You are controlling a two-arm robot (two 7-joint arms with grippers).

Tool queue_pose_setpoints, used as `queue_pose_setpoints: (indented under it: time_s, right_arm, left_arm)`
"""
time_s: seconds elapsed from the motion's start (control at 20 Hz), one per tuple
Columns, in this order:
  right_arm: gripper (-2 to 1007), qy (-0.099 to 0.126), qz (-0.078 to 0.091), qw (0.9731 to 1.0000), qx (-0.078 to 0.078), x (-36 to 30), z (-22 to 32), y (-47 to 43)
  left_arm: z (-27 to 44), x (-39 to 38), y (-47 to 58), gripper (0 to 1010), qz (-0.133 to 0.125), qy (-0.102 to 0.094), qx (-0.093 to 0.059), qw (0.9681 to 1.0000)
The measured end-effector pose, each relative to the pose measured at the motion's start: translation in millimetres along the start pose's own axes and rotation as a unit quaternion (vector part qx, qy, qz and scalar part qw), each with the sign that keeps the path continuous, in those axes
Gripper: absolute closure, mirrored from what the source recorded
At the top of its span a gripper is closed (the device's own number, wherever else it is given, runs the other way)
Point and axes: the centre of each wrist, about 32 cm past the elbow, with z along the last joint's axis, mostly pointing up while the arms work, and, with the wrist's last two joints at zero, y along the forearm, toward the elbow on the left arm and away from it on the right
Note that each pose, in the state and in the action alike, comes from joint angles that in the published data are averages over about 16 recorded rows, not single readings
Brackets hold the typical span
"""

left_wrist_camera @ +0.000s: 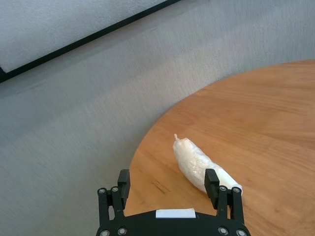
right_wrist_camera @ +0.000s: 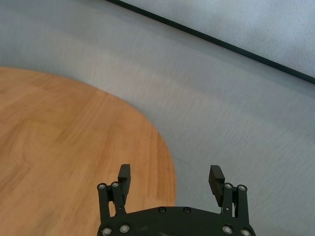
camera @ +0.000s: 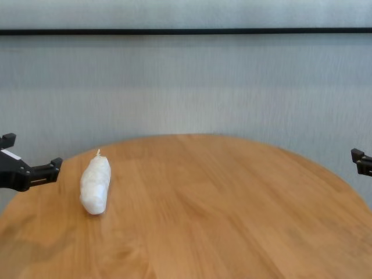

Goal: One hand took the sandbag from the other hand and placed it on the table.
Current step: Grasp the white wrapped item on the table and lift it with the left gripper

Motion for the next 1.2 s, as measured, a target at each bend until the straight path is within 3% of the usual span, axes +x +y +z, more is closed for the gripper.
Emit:
queue_pose_setpoints:
  time_s: [1.2]
  right_arm:
    - [3, 0.000, 0.000, 1.0000, 0.000, 0.0, 0.0, 0.0]
  left_arm:
    - [0.0, 0.0, 0.0, 10, 0.000, 0.000, 0.000, 1.0000]
